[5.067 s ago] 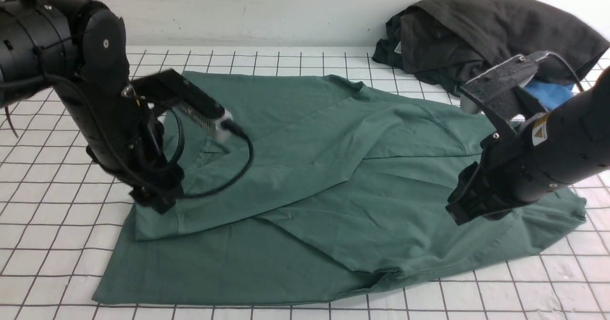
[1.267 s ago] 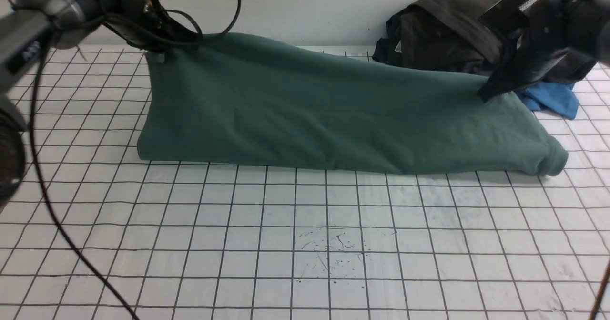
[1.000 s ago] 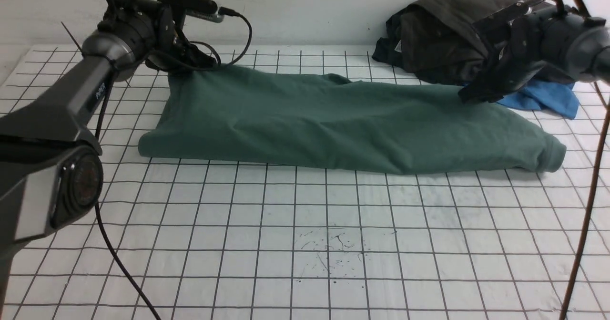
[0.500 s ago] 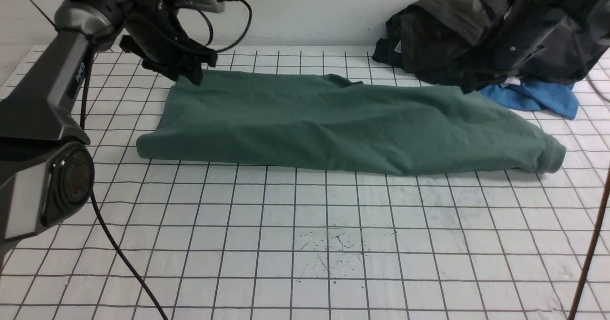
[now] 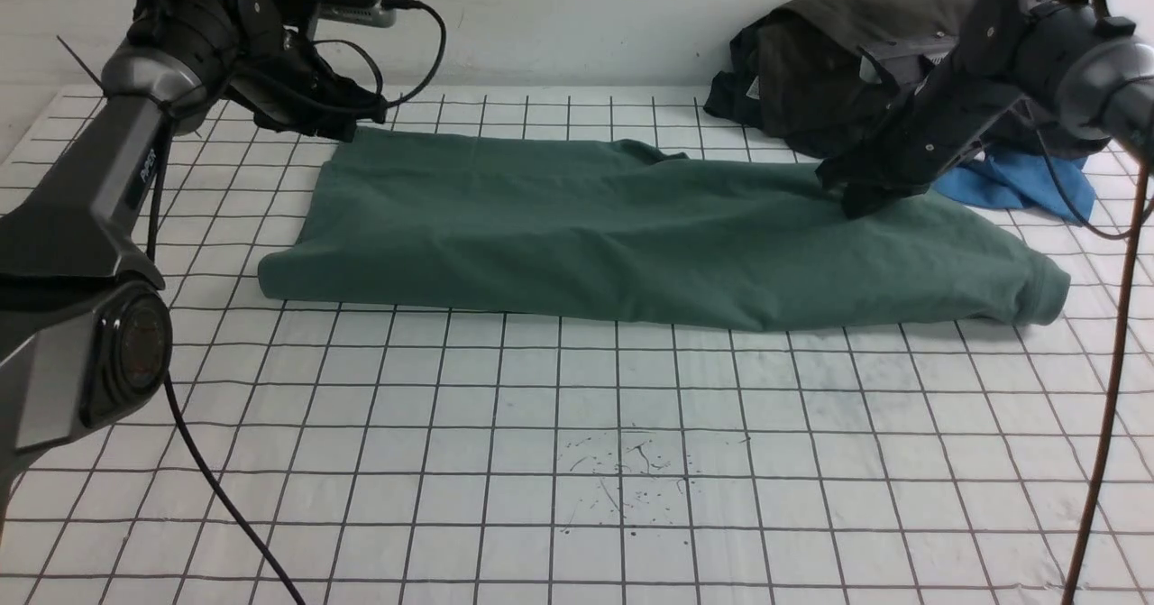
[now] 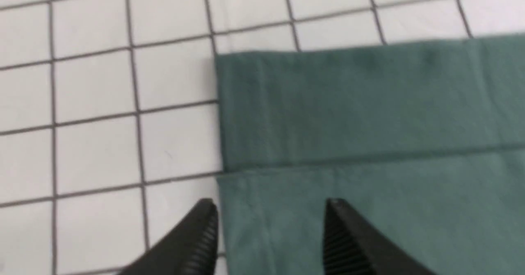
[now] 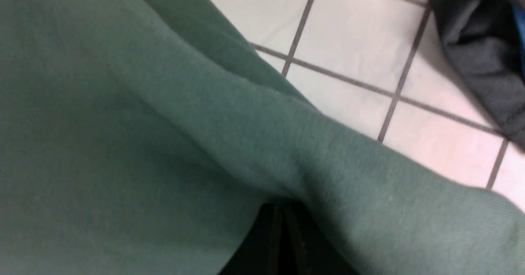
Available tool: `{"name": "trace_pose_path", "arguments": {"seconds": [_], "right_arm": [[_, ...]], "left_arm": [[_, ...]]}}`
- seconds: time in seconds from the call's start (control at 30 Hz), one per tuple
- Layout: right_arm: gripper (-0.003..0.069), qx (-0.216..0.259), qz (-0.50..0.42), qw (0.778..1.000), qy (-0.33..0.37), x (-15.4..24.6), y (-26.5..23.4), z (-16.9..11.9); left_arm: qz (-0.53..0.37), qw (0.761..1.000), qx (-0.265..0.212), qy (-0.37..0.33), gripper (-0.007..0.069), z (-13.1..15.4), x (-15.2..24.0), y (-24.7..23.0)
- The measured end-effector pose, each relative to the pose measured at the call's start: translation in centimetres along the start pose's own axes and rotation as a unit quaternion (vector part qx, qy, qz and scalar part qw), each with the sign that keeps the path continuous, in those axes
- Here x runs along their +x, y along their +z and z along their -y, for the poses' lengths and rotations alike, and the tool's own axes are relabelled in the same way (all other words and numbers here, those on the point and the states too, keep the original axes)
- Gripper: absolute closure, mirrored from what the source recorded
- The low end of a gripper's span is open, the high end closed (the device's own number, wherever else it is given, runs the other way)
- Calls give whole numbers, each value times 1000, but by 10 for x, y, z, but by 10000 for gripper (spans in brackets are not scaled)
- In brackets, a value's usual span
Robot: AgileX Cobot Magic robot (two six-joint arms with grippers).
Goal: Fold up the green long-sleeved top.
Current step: Use both arms to drag the lower edge of the fabric forward and fold it over the upper edge
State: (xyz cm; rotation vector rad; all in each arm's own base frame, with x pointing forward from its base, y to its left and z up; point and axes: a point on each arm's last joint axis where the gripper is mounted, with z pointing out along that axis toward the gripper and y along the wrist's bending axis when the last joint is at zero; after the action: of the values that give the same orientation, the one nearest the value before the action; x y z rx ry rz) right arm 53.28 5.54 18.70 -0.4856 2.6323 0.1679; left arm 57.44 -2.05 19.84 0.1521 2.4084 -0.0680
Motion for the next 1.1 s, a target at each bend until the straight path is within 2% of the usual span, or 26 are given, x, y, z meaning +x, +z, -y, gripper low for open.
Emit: {"name": "trace_pose_path", "arguments": {"seconds": [0.07,0.17,0.23,0.27,0.3,0.33,0.37,0.4,0.5,0.77,0.83,0.97,1.1], "right_arm": [[672,1,2,1000,0,0,0,0],[672,1,3,1000,0,-1,0,0],[672,2,6,1000,0,-1,0,0],[672,2,6,1000,0,-1,0,0],[669,5,13,1000,0,-3,0,0],[669,5,13,1000,0,-3,0,0],[669,6,16,1000,0,-3,0,1],[669,7,20,1000,0,-4,0,1],[669,8,23,1000,-1,-4,0,1],[665,9,24,1000,-1,-4,0,1],[665,9,24,1000,-1,-4,0,1],[662,9,24,1000,-1,-5,0,1],[659,12,33,999,-1,-6,0,2]], "left_arm": [[5,1000,-3,-6,216,-3,5,11],[5,1000,-5,-9,222,-6,15,29],[3,1000,-6,-9,293,-6,24,44],[2,1000,-6,-9,301,-7,25,45],[10,1000,-5,-6,398,-6,29,53],[11,1000,-5,-4,409,-6,29,53],[14,1000,-5,-1,454,-6,28,53],[16,1000,-4,7,535,-4,28,54],[23,1000,-3,16,604,-1,26,54],[86,995,-11,39,613,4,1,31],[136,990,-18,41,613,5,-11,24],[184,982,-25,29,613,3,-14,30],[192,981,-30,14,603,-4,-3,49]]}}
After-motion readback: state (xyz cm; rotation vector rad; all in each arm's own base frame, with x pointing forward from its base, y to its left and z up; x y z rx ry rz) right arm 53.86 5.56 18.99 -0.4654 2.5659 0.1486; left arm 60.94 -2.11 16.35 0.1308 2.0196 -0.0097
